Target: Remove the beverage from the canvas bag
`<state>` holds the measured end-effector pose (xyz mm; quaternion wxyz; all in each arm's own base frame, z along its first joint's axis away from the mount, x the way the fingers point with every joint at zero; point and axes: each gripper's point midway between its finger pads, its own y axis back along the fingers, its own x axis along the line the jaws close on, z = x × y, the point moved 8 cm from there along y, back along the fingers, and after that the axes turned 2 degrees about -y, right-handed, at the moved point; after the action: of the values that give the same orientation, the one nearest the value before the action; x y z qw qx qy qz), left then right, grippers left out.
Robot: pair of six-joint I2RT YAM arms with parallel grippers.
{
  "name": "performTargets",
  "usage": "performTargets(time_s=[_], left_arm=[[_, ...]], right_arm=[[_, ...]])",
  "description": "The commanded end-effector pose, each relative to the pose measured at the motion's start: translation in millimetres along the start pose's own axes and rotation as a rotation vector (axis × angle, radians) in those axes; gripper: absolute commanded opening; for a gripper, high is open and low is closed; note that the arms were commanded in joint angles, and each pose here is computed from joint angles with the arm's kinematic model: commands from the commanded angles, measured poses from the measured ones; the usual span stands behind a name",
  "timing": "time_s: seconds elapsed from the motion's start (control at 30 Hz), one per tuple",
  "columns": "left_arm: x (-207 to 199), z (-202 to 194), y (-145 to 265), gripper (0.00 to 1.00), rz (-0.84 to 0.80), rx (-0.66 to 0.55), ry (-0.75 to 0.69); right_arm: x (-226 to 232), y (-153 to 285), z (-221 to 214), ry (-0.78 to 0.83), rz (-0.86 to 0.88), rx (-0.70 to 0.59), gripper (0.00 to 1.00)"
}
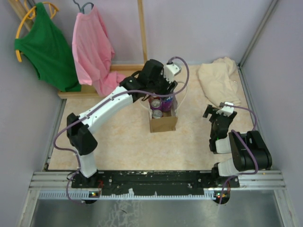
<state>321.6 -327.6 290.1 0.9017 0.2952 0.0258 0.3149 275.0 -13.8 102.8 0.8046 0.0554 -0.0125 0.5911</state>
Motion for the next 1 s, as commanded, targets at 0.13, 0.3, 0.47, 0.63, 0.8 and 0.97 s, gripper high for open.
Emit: performTargets(time_s=[0.13,0.3,0.47,0.63,0.8,0.97], left_arm=[[38,49,43,0.0,0.164,-0.08,-0.074],[42,45,45,0.0,0.16,-0.076,-0.059],[40,32,33,0.24,0.154,-0.059,-0.027],[42,32,27,0.7,0.185,-0.074,-0.009],[43,38,30,0.9,0.185,-0.1,-0.009],[39,23,20,0.99,0.159,-0.036,-0.009]], right_arm=[[1,-3,9,-0.007,0.002,-0.046,0.99],[1,-3,9,-0.007,0.002,-0.046,0.99],[1,-3,9,-0.006,0.002,-0.046,0.99],[1,-3,9,-0.005,0.002,-0.046,0.99],[1,-3,9,-0.005,0.002,-0.046,0.99],[1,-3,9,-0.005,0.003,-0.046,0.99]])
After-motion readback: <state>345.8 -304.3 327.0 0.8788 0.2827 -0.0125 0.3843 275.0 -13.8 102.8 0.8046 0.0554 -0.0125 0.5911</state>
